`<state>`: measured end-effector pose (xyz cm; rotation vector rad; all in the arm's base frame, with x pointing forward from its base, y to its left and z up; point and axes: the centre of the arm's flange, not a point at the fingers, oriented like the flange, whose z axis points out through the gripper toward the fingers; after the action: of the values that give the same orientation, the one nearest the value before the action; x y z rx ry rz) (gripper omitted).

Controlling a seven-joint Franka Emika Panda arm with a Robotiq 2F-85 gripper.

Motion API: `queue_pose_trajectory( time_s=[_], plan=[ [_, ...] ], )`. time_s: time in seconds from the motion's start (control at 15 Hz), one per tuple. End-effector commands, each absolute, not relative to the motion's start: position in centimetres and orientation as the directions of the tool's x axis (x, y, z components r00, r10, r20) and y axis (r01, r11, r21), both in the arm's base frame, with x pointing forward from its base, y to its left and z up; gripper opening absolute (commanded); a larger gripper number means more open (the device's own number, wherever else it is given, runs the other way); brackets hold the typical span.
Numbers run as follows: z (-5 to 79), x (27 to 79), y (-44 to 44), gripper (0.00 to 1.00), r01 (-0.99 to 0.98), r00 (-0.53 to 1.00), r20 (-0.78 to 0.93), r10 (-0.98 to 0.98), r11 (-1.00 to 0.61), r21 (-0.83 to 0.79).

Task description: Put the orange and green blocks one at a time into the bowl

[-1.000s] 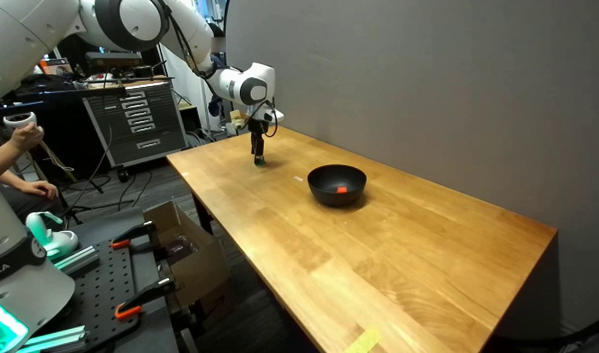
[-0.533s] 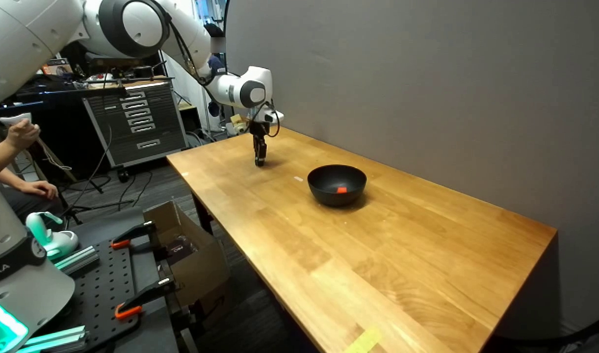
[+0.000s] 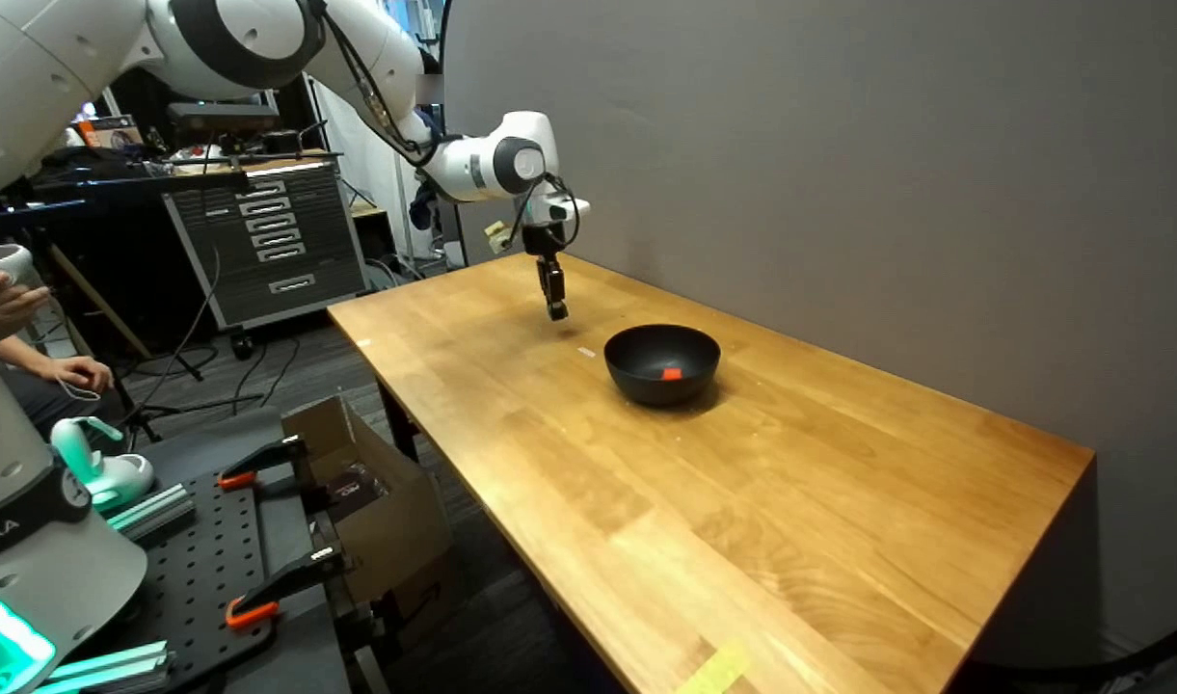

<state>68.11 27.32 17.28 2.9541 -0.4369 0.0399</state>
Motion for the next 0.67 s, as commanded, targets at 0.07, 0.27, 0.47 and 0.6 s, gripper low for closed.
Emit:
queue_pose_trajectory(
  time_s=[0.07, 0.27, 0.47, 0.6],
  plan=[
    [21.8, 68.9, 18.4, 0.14, -0.422, 0.906, 0.127, -0.404, -0.886, 0.193],
    [23.0, 69.3, 13.6, 0.14, -0.491, 0.871, 0.134, -0.474, -0.851, 0.185],
    [23.4, 69.7, 9.7, 0.14, -0.540, 0.842, 0.136, -0.523, -0.822, 0.180],
    [24.3, 70.4, 7.6, 0.14, -0.558, 0.829, 0.147, -0.539, -0.811, 0.173]
  ],
)
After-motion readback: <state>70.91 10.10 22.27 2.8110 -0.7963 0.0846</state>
